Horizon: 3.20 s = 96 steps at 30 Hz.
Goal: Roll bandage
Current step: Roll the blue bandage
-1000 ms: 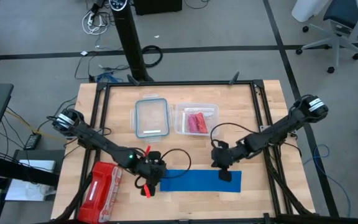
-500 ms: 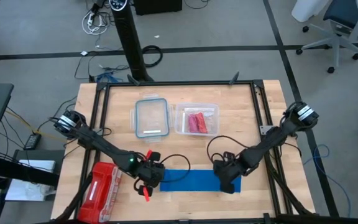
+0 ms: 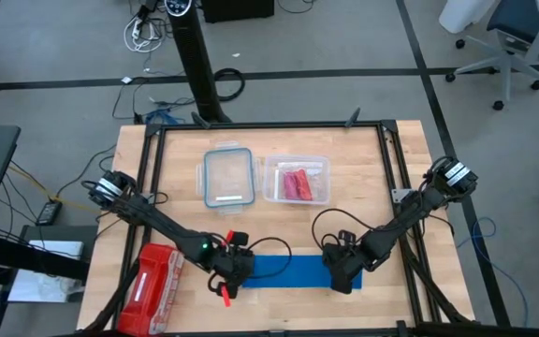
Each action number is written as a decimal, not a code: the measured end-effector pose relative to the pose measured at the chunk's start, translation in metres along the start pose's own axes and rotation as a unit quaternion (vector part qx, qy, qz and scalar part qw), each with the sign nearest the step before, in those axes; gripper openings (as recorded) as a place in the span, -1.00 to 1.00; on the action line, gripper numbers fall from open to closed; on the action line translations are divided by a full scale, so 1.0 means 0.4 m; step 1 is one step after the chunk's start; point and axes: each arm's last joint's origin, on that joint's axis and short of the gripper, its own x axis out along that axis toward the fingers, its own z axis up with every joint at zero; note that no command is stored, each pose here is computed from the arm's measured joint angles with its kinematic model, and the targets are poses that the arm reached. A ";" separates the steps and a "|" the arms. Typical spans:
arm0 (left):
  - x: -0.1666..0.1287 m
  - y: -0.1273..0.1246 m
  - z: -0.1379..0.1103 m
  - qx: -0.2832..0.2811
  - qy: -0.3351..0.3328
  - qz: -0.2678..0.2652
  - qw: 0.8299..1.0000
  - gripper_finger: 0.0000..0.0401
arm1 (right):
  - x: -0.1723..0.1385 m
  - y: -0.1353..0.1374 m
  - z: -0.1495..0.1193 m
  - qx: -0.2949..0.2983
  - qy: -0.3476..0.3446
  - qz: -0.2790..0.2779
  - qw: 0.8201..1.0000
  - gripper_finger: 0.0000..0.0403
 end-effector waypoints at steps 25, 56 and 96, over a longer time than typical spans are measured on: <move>0.088 -0.003 0.055 0.039 -0.098 0.015 0.994 -0.20 | -0.009 0.004 0.012 0.005 -0.031 0.011 0.999 -0.97; 0.019 -0.005 0.090 0.035 0.048 -0.027 0.998 -0.20 | -0.062 0.008 -0.057 0.018 0.052 0.006 0.998 -0.98; -0.010 0.049 0.225 -0.098 0.022 -0.049 0.994 -0.20 | -0.062 0.000 -0.053 0.048 0.015 -0.028 0.998 -0.99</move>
